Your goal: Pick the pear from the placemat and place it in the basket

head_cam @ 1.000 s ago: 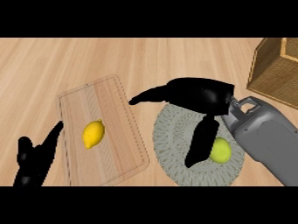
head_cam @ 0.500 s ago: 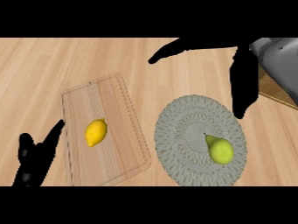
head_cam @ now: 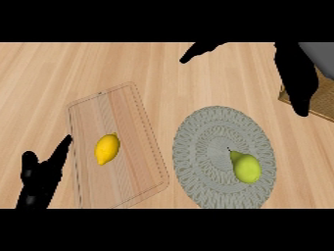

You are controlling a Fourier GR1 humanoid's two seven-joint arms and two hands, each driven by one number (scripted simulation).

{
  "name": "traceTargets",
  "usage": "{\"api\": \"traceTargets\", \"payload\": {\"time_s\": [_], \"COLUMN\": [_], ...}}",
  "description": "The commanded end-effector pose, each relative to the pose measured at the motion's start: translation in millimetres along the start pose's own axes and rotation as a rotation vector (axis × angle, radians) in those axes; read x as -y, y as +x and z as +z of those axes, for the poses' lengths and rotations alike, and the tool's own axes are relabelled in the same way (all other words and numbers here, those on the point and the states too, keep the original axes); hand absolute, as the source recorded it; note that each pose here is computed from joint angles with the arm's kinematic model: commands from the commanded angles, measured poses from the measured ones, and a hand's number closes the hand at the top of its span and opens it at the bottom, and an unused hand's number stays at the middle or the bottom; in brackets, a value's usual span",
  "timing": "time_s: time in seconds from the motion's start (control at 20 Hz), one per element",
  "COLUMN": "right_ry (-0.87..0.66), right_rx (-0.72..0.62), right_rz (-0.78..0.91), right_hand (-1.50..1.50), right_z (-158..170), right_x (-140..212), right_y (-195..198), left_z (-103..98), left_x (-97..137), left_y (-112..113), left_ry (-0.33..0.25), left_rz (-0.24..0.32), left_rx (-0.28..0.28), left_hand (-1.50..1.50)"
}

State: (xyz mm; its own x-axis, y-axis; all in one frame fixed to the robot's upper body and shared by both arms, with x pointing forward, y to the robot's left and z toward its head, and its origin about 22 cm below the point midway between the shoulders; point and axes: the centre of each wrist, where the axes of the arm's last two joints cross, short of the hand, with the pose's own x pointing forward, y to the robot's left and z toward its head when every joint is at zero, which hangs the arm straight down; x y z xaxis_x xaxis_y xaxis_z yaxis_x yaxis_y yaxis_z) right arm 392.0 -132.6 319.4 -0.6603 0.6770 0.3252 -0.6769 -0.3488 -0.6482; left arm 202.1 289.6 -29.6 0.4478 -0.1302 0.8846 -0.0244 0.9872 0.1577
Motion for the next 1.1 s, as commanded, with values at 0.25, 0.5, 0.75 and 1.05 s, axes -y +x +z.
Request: {"api": "traceTargets", "payload": {"time_s": [0.25,0.5,0.75,1.05], "right_ry": [0.137,0.14,0.116,0.183], "right_rx": [0.045,0.098,0.1,0.025], "right_rz": [-0.001,-0.028,-0.012,0.037], "right_hand": [-1.5,-1.5,-1.5,-1.5], "right_z": [-21,-61,-59,-85], "right_x": [-10,-48,-70,-94], "right_y": [-11,-18,-23,-29], "left_z": [-6,-7,-5,-8], "left_x": [-4,-3,-4,-20], "left_y": [2,-13,-22,6], "left_ry": [-0.002,0.012,0.005,-0.004], "left_rz": [0.021,0.021,0.031,0.017], "left_rx": [-0.083,-0.077,-0.086,-0.075], "left_hand": [0.0,0.0,0.0,0.0]}}
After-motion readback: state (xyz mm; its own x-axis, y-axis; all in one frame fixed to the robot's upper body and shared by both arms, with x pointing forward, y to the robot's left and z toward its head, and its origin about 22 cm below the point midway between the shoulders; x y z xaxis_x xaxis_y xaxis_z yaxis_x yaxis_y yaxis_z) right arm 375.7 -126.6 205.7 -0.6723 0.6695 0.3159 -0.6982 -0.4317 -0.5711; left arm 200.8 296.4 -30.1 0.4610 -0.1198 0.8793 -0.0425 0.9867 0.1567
